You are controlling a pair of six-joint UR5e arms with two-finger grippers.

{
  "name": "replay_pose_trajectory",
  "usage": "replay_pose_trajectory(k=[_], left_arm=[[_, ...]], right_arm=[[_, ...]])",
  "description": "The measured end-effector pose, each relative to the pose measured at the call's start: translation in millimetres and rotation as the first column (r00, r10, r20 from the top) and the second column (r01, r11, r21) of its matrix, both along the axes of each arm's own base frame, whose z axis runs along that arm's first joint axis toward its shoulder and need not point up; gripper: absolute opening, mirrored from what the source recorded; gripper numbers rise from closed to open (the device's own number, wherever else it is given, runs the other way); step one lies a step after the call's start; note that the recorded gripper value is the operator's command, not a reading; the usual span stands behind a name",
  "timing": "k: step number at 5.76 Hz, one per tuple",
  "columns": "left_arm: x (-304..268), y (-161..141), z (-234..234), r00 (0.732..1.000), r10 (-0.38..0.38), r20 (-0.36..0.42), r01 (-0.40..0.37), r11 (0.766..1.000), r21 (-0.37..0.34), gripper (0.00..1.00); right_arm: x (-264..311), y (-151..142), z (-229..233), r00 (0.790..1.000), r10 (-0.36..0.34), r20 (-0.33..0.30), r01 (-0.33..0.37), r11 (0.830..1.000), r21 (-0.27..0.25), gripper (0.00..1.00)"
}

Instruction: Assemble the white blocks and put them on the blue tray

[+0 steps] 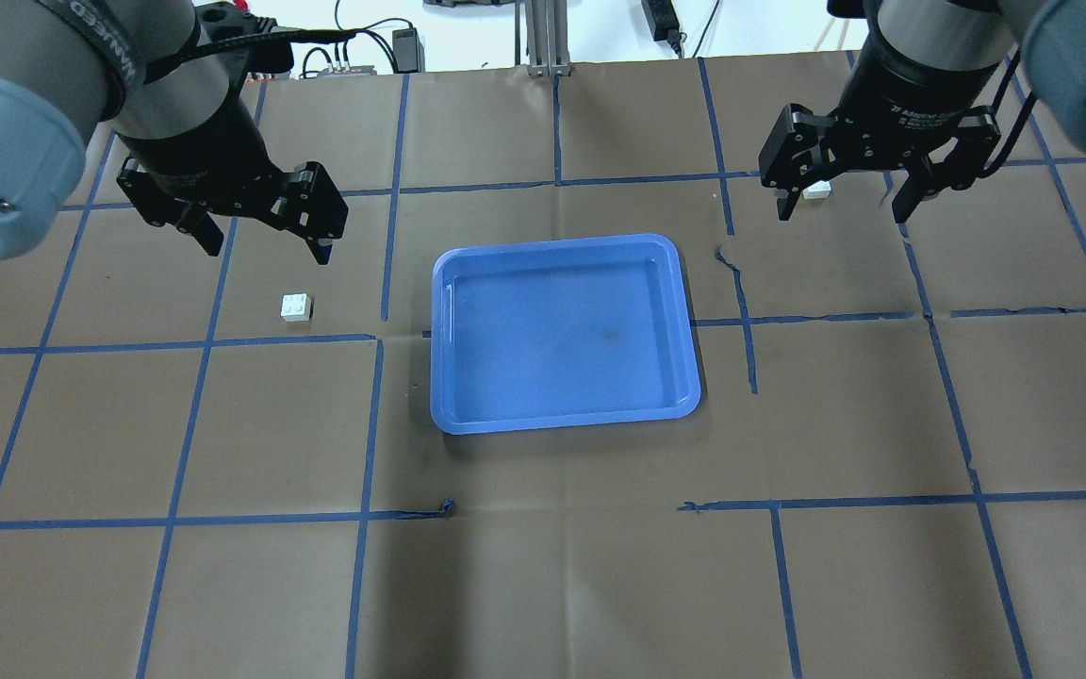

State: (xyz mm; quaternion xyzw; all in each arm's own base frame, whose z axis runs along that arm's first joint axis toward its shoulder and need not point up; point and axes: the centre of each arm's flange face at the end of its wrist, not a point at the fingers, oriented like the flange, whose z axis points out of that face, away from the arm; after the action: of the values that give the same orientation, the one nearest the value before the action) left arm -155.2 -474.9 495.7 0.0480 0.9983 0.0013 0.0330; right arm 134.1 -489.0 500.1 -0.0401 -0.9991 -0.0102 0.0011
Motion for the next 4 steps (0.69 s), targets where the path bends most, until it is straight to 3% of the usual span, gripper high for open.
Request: replay_pose_trajectory(k=[2, 4], left_arm=[[10, -7, -5, 1.0, 0.019, 0.001, -0.019, 1.0, 0.017, 0.99], [51, -34, -29, 0.997, 0.081, 0.002, -0.081, 0.994, 0.068, 0.99]], right_arm=[[0, 0, 0, 1.0, 0.0, 0.0, 0.0, 1.0, 0.001, 1.0], [1, 0, -4, 1.0, -0.001, 0.006, 0.001, 1.0, 0.007, 1.0]])
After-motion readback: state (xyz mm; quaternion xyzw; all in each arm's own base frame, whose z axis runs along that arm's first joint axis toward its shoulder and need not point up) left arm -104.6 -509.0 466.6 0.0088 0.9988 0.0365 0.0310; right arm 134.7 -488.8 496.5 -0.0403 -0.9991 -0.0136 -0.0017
